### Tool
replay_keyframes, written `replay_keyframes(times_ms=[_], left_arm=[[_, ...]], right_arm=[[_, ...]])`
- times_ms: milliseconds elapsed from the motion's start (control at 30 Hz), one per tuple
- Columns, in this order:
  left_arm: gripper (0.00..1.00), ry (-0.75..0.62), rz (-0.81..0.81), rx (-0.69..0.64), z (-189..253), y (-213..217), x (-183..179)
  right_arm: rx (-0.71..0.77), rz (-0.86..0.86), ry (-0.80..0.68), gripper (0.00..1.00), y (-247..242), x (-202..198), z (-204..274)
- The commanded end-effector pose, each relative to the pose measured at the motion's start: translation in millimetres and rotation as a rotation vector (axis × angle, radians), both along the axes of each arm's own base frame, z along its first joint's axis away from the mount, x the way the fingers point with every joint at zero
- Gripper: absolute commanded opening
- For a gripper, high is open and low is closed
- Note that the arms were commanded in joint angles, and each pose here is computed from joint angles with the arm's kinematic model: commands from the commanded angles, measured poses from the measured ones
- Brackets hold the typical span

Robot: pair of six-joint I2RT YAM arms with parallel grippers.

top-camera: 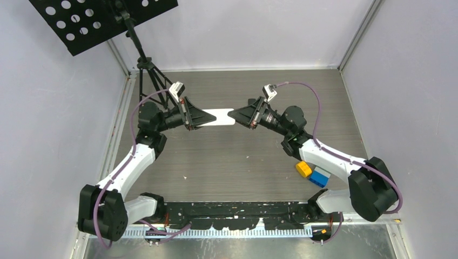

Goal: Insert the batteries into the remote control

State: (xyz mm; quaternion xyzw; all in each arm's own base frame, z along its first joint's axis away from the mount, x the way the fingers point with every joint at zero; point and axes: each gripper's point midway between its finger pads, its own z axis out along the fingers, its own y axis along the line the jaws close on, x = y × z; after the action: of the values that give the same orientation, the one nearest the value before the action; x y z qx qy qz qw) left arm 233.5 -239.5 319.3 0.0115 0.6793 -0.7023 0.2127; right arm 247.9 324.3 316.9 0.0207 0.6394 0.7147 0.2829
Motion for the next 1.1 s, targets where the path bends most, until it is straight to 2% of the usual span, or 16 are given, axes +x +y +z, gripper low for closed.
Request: replay_keyframes(times_ms=[0,333,433,567,700,767,900,967,1000,1067], left_arm=[[0.00,-0.094,-0.134,-0.052,28.8,-23.3,-31.9],[0.00,-0.085,-0.131,-0.022,15.4,-26.5,-28.1],[0.00,-0.108,-0.128,-0.004,12.6,-25.7,-26.8],[0.00,-0.168,-0.159,-0.009,19.5,-24.1,-34.3],[0.00,-0.240,-0.204,-0.017,28.0,-21.7,-45.9],[0.00,-0.269,-0.220,-0.016,30.8,-20.3,-51.2],[0.00,-0.295,-0.218,-0.007,33.6,-18.5,-55.6],[0.00,-0.294,-0.207,0.002,33.1,-18.2,-54.6],[0.00,-0.292,-0.200,0.007,32.4,-18.1,-53.5],[0.00,-0.285,-0.181,0.018,29.9,-17.8,-49.7]], right_arm=[[-0.077,0.190,-0.045,0.17,48.1,-43.1,-19.5],[-0.157,0.155,-0.076,0.19,45.2,-44.4,-22.6],[-0.157,0.135,-0.091,0.23,32.8,-41.6,-16.0],[-0.165,0.224,-0.195,0.33,25.1,-61.9,-3.0],[-0.210,0.293,-0.248,0.38,20.5,-76.9,-1.5],[-0.226,0.292,-0.263,0.35,18.5,-78.0,-0.5],[-0.225,0.287,-0.275,0.24,17.3,-78.1,2.9],[-0.215,0.287,-0.281,0.23,17.0,-78.9,5.2],[-0.209,0.287,-0.282,0.28,16.7,-79.5,6.3],[-0.199,0.279,-0.287,0.47,15.1,-80.1,8.5]])
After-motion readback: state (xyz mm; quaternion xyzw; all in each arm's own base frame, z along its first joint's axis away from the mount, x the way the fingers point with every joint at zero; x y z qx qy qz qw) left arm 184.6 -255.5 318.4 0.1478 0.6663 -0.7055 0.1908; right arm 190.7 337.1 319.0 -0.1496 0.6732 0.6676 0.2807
